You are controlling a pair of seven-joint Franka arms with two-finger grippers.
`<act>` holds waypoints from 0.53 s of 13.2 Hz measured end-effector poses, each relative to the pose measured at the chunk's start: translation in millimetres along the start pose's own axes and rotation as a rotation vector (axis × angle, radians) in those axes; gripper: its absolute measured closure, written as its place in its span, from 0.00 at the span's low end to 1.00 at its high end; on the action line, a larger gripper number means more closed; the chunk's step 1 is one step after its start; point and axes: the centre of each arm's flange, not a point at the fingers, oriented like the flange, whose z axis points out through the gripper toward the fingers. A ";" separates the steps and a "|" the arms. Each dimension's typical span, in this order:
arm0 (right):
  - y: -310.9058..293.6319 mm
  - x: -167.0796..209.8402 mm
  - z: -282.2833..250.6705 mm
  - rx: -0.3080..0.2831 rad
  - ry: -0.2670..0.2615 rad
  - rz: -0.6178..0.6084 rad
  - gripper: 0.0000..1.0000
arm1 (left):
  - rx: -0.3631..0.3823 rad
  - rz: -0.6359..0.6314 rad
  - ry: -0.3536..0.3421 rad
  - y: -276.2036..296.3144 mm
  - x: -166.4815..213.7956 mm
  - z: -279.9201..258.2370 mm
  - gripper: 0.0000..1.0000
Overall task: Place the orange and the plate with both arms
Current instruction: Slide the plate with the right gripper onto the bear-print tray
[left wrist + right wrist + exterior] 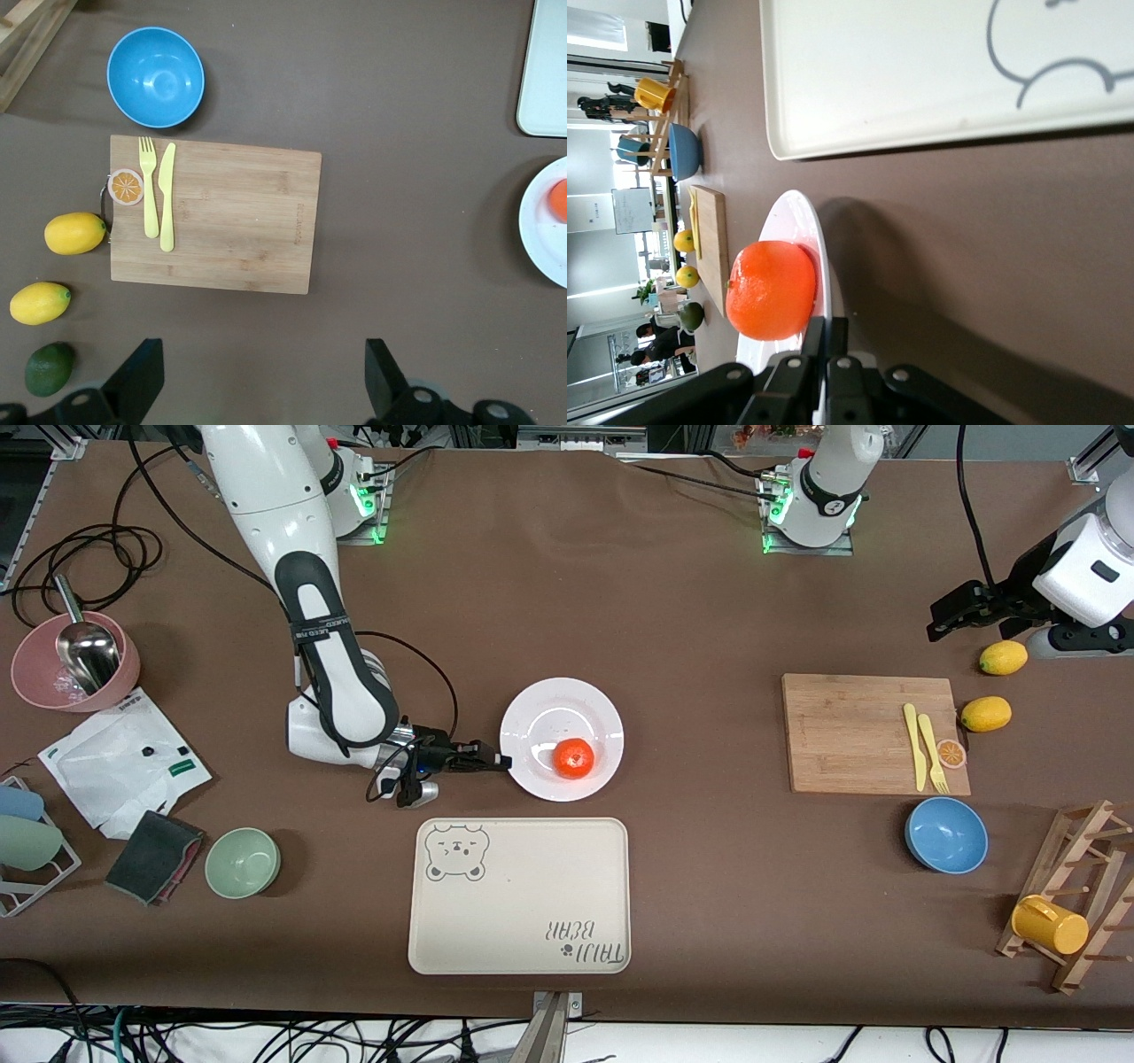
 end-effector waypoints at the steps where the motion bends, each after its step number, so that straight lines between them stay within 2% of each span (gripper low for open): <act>1: -2.0 5.0 -5.3 0.018 -0.001 -0.009 0.96 | 0.000 0.000 0.000 0.0 0.0 0.0 0.00; 3: -3.6 14.2 -16.9 0.047 0.003 -0.041 0.96 | 0.000 0.000 0.000 0.0 0.0 0.0 0.00; 7: -6.0 42.8 -40.8 0.062 0.056 -0.117 0.96 | 0.000 0.000 0.000 0.1 0.1 -0.1 0.00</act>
